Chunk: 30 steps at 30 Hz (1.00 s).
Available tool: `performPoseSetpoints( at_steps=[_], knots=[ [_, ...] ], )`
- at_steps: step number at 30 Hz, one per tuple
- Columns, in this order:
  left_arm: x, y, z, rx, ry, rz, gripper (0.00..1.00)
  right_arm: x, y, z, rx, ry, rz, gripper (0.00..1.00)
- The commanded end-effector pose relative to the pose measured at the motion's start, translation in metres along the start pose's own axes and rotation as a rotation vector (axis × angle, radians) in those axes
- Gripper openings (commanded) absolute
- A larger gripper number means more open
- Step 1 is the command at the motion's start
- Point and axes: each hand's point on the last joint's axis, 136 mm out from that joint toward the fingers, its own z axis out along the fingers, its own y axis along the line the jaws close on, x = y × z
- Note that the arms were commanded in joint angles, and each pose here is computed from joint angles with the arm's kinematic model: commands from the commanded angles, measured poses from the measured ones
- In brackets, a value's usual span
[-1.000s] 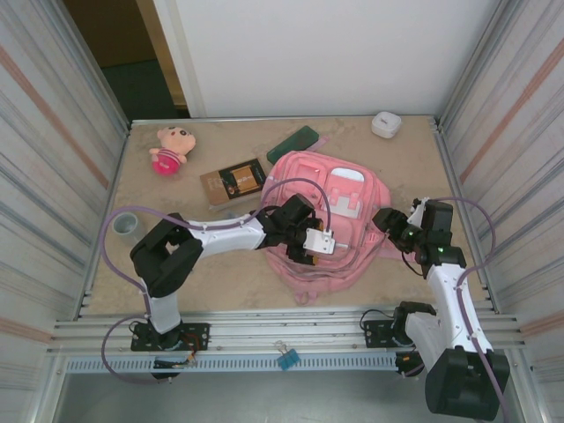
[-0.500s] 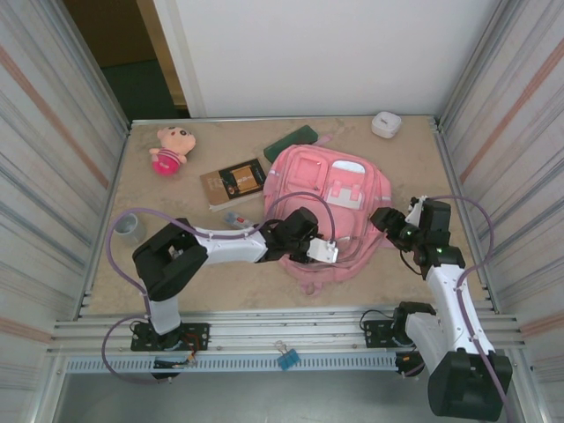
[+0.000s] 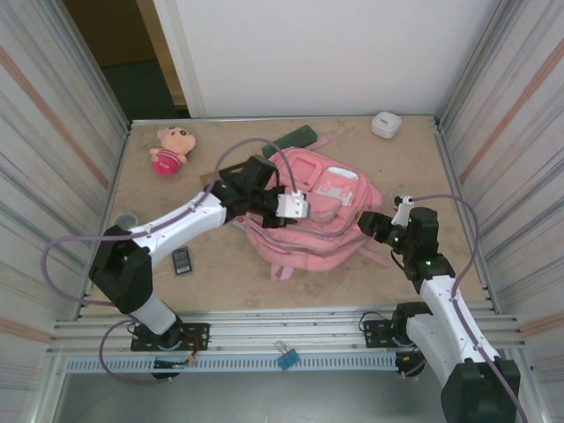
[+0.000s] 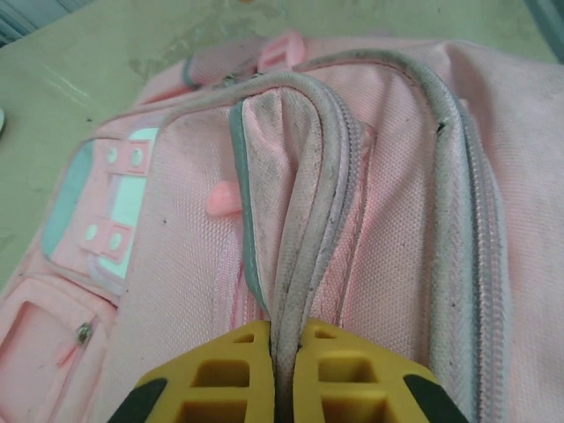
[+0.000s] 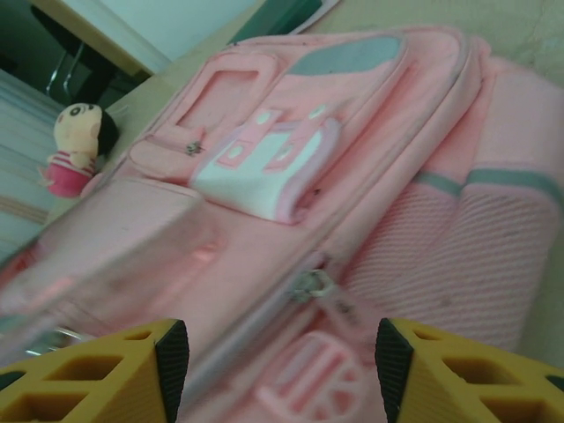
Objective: Pack the student bag
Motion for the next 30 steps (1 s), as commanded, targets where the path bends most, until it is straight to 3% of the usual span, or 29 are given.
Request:
performPoseSetpoints(
  at_steps=[1,8,11,17,21,26,30],
  knots=[
    [-0.043,0.008,-0.053,0.025,-0.187,0.004,0.0,-0.011,0.013,0.003,-0.071,-0.054,-0.074,0.59],
    [-0.04,0.026,-0.085,0.0,-0.266,-0.022,0.0,0.008,0.006,0.014,-0.07,-0.002,-0.033,0.57],
    [-0.043,0.026,-0.094,0.012,-0.303,-0.038,0.0,0.017,-0.006,0.018,-0.032,0.027,0.036,0.51],
    [-0.038,0.03,-0.095,0.005,-0.301,-0.04,0.0,0.035,0.006,0.022,-0.136,0.108,0.14,0.54],
    [-0.031,0.037,-0.091,-0.016,-0.277,-0.046,0.0,0.045,-0.002,0.012,-0.072,0.136,0.174,0.6],
    [-0.029,0.041,-0.089,-0.025,-0.273,-0.062,0.0,0.054,-0.02,-0.013,0.069,0.117,0.237,0.61],
    [-0.027,0.044,-0.088,-0.023,-0.277,-0.072,0.0,0.063,-0.011,-0.027,0.017,0.114,0.279,0.58]
  ],
)
